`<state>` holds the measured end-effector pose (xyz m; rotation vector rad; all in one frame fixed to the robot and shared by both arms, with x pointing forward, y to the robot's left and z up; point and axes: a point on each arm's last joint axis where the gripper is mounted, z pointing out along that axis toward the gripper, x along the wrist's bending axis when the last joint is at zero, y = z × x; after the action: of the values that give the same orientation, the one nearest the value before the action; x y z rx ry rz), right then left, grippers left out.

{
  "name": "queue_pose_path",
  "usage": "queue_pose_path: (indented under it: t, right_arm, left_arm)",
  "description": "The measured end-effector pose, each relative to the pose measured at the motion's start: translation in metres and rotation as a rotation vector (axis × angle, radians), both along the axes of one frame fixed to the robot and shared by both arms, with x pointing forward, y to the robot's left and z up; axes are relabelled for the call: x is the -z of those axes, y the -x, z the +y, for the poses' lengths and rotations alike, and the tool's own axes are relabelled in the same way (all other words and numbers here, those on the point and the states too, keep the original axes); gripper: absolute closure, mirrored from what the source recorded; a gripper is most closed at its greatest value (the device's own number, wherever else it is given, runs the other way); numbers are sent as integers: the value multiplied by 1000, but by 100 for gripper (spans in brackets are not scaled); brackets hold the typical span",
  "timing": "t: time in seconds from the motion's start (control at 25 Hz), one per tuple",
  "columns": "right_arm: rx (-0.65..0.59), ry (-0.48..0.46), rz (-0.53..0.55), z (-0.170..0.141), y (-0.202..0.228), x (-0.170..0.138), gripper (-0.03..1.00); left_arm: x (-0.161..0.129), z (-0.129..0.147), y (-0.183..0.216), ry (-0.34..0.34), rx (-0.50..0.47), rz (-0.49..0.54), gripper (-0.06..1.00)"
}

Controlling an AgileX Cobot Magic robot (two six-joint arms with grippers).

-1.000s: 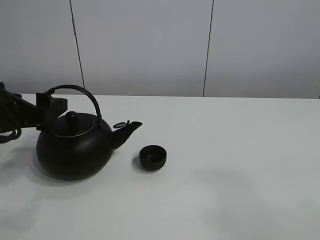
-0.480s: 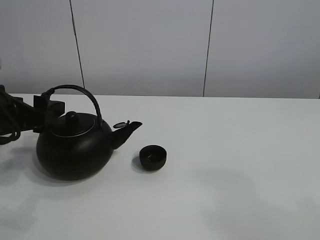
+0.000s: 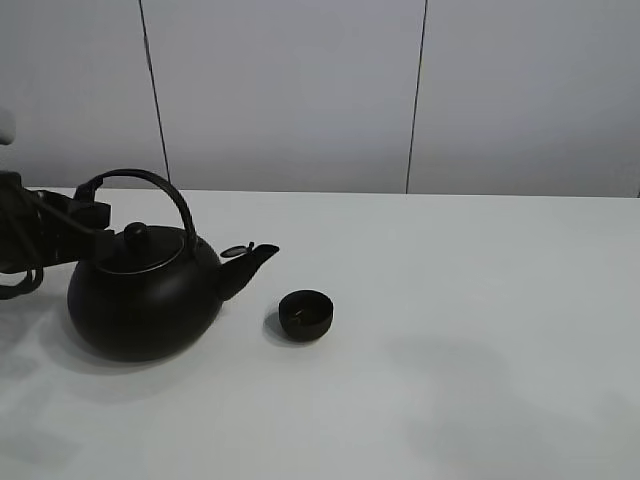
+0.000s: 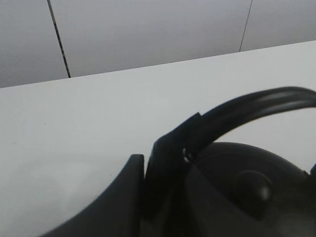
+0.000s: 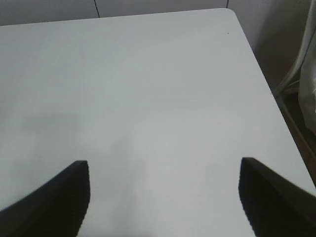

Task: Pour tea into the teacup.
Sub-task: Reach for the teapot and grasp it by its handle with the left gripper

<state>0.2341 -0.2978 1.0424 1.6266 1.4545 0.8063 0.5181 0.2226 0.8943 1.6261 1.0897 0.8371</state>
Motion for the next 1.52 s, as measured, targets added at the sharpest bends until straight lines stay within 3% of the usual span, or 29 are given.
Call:
queue_pose_path:
  t: [1.28,1.52]
  right_arm:
    - [0,0,1,0,0,0,40]
    - [0,0,1,0,0,0,40]
  left_arm:
    - [0,-2,0,-21,44,-34,82]
    - [-12,-4,-6,-65,61,3,82]
